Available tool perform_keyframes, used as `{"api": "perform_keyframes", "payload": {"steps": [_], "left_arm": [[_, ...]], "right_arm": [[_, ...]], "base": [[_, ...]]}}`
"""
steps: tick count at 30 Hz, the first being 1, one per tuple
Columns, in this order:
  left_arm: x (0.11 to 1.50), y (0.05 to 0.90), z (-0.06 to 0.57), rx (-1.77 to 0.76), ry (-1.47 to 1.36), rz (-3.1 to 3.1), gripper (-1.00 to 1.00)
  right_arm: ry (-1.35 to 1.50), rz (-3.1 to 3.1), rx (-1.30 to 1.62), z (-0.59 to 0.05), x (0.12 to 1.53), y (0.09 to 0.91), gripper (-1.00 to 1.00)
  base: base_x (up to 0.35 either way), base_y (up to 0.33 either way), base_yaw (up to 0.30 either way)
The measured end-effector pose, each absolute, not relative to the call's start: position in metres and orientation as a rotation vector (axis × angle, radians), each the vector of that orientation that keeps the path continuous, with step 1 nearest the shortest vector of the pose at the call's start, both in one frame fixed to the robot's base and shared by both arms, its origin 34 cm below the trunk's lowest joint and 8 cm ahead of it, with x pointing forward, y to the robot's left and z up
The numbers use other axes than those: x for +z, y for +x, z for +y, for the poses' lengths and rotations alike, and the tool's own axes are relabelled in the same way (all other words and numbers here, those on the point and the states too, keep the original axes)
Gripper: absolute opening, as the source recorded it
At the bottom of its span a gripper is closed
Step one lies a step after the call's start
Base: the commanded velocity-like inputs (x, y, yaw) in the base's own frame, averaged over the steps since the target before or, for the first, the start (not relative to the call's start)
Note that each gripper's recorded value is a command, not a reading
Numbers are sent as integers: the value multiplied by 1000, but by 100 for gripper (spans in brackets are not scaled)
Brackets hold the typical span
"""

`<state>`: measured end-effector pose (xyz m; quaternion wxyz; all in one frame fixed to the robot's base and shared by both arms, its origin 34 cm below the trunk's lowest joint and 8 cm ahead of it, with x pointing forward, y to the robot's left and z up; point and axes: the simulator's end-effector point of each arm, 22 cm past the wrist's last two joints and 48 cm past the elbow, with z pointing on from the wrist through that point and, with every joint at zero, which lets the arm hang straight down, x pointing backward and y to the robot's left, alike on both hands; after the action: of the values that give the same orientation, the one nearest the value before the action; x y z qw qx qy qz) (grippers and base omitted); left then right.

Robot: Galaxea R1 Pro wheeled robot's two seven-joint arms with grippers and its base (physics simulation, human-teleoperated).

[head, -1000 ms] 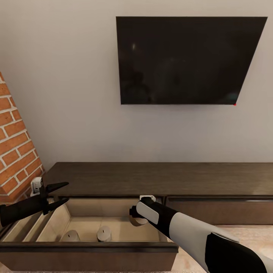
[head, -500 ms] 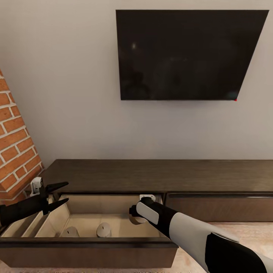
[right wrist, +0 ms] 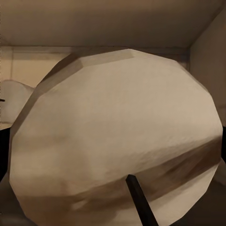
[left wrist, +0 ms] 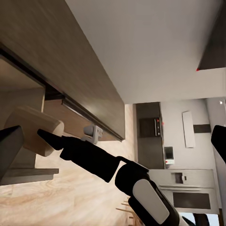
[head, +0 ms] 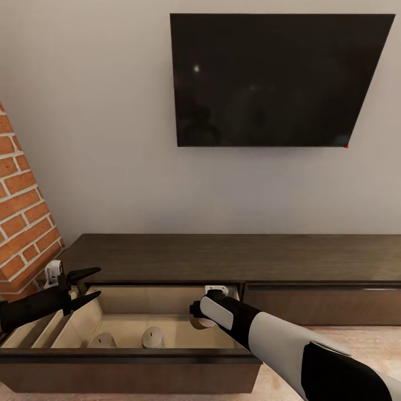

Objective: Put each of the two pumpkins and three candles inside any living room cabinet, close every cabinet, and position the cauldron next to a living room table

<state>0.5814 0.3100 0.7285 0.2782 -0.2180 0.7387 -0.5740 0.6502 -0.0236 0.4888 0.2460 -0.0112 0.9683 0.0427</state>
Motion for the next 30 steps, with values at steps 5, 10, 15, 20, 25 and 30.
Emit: {"api": "perform_keyframes", "payload": {"steps": [5, 10, 15, 20, 25, 30], "left_arm": [[729, 581, 310, -1540, -585, 1982, 100], [729, 581, 310, -1540, -585, 1983, 100], [729, 581, 310, -1540, -584, 1982, 100], [729, 581, 310, -1541, -584, 1982, 100], [729, 581, 310, -1541, -584, 1982, 100], [729, 582, 310, -1540, -585, 1981, 100]], "right_arm": [[-35, 2641, 123, -22, 489, 650, -100], [-46, 2639, 163, -16, 490, 650, -100], [-51, 2638, 167, -15, 490, 650, -100], [-51, 2638, 168, -15, 490, 650, -100], [-52, 2638, 167, -15, 490, 650, -100], [-52, 2639, 167, -15, 489, 650, -100]], "base": [[191, 0, 0], [63, 0, 0], [180, 0, 0], [124, 0, 0], [95, 0, 0], [7, 0, 0]]}}
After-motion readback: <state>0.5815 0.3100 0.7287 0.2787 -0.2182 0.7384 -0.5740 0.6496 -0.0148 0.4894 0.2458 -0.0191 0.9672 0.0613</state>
